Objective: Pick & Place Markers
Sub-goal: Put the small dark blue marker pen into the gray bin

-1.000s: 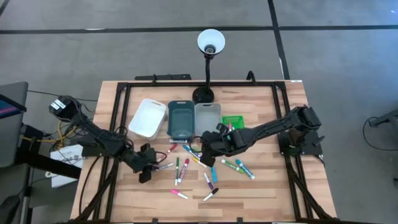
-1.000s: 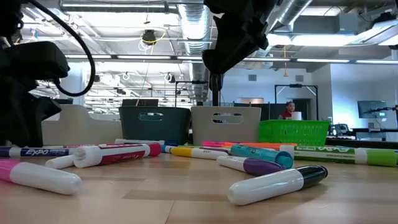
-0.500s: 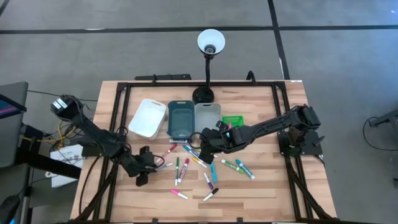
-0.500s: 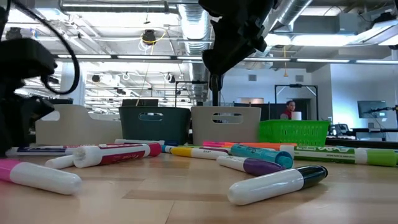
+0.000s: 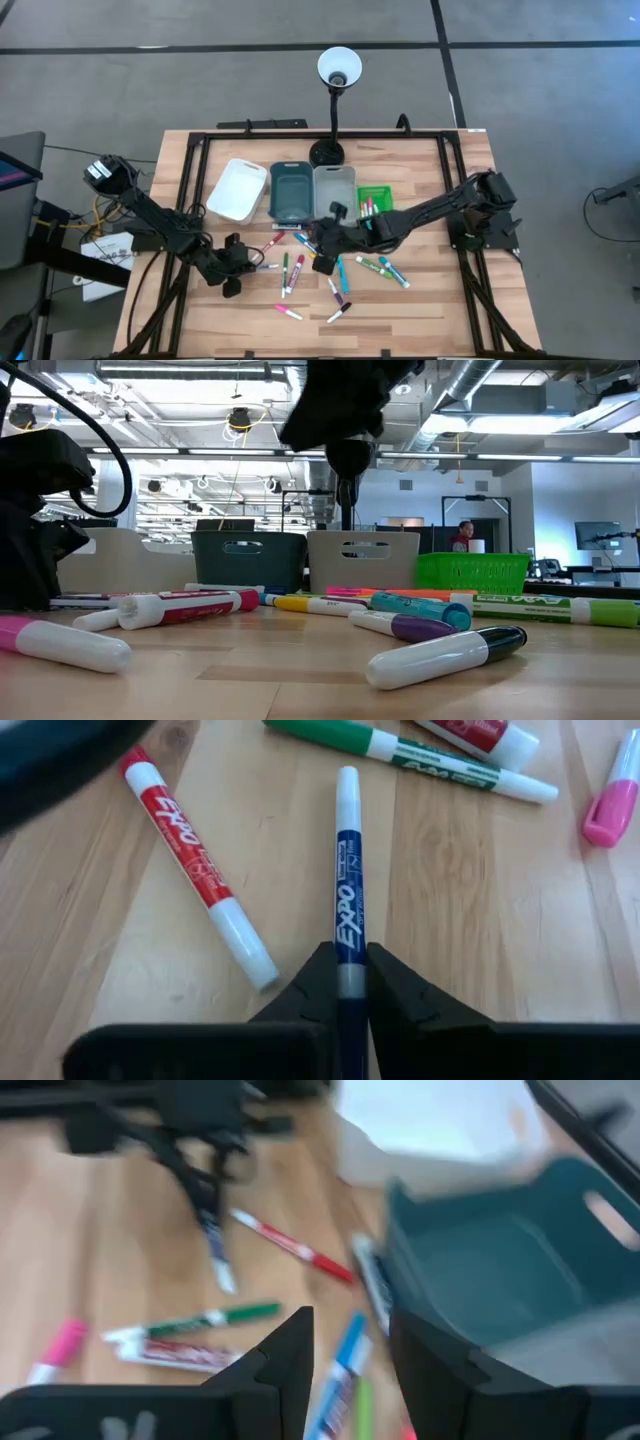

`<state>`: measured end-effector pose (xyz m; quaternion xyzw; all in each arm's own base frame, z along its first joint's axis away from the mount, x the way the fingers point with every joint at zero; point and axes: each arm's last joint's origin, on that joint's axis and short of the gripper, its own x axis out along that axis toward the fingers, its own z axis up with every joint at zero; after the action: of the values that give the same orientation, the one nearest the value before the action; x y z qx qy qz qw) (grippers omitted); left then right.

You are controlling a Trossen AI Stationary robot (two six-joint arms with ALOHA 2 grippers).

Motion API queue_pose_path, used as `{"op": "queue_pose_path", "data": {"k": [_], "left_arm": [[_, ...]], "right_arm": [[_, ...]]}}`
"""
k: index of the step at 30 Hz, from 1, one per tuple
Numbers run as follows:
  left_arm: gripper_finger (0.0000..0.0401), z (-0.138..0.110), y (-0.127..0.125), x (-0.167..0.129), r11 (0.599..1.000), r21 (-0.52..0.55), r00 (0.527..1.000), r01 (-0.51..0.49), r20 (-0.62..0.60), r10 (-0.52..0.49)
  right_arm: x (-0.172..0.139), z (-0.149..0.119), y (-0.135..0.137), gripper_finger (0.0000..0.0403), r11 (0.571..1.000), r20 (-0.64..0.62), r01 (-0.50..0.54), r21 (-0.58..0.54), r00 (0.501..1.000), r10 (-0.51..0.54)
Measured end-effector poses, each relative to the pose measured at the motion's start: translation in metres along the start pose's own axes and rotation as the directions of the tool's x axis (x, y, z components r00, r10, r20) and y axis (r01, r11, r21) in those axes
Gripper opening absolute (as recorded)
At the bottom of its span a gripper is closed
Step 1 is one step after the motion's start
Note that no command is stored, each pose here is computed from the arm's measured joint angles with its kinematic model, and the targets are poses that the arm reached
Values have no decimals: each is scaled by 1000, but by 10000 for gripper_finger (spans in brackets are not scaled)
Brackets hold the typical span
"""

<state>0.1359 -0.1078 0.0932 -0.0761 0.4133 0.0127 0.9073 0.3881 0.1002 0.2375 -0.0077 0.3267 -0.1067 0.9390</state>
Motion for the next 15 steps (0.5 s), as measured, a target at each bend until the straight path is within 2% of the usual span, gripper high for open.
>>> {"op": "queue_pose_path", "data": {"k": [5,9,15], "left_arm": [[31,5,-3,0,999,-27,997,19,71,-17],[35,12,-6,0,1000,13,986,16,164,-18],[34,19,-2,0,996,19,964,-86,254,78]], "right_arm": [[9,-8,3,143,997,127,-81,-19,988,83],[17,-12,-3,166,982,181,-191,-7,965,189],[55,-25,0,182,972,235,-229,-45,944,233]]}}
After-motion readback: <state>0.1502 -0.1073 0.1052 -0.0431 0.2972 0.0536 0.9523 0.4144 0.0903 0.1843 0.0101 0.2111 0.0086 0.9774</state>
